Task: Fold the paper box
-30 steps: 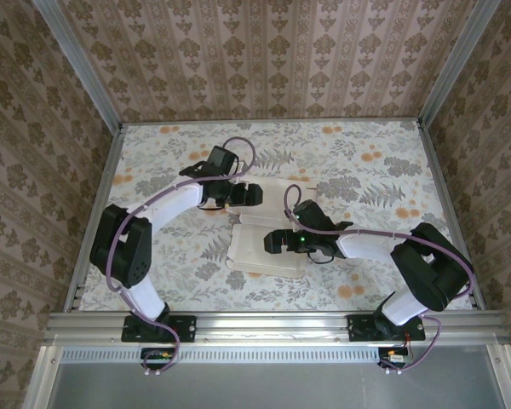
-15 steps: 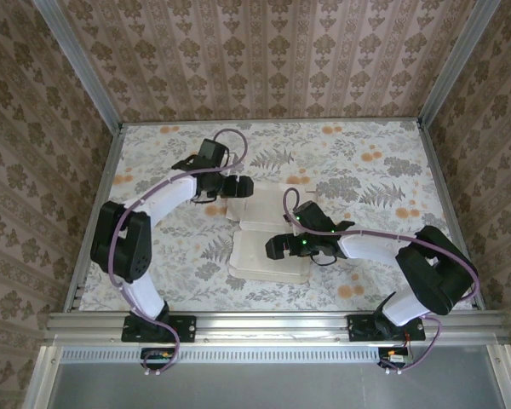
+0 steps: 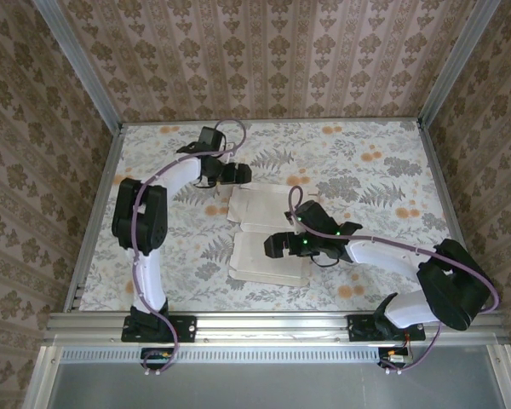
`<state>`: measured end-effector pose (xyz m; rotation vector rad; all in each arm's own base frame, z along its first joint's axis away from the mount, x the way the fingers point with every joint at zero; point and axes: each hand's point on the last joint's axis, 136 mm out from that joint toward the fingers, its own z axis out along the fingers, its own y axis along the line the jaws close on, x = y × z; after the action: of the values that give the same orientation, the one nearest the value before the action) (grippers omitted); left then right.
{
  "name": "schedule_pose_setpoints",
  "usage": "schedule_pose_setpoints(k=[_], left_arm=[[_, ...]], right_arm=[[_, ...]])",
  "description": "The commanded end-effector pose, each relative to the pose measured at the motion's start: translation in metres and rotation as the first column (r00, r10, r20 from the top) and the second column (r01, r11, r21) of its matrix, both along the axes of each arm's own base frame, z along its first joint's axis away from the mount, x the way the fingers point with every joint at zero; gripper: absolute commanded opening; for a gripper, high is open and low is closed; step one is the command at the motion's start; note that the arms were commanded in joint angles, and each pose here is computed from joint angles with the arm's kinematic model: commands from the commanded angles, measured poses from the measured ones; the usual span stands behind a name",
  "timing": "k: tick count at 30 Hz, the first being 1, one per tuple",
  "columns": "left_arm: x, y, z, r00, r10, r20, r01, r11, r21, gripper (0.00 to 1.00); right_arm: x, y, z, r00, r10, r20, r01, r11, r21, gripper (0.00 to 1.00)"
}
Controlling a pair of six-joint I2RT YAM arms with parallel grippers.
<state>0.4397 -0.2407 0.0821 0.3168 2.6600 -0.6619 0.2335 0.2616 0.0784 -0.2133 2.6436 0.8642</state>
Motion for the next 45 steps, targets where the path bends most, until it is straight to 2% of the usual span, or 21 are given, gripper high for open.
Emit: schedule_pose_setpoints(k=[1,5,13,29,35,45], left_arm=[[0.006,-0.014,0.010,0.999,-0.046,0.009,0.046,0.998,-0.050,0.87],[0.012,-0.017,0.003,0.998,-0.059,-0.002,0.059,0.998,-0.035,0.87],[0.016,-0.029,-0.005,0.994,-0.096,-0.047,0.094,0.995,-0.029,0.88],[0.003,-0.036,-0.038,0.980,-0.101,-0.171,0.105,0.994,0.016,0.87],[-0.006,-0.048,-0.029,0.974,-0.137,-0.179,0.133,0.991,-0.034,0.85],[-0.011,-0.053,-0.013,0.977,-0.141,-0.159,0.135,0.989,-0.053,0.82]], right_arm=[[0.017,-0.008,0.011,0.994,-0.110,0.029,0.111,0.993,-0.038,0.99],[0.026,-0.004,0.014,0.990,-0.140,0.033,0.140,0.990,-0.001,0.99],[0.037,0.000,-0.015,0.986,-0.164,-0.020,0.164,0.986,-0.039,0.99],[0.029,-0.009,-0.041,0.978,-0.193,-0.082,0.183,0.977,-0.114,0.99],[0.025,-0.012,-0.049,0.976,-0.192,-0.100,0.178,0.975,-0.131,0.99],[0.023,-0.012,-0.054,0.976,-0.188,-0.109,0.173,0.975,-0.138,0.99]])
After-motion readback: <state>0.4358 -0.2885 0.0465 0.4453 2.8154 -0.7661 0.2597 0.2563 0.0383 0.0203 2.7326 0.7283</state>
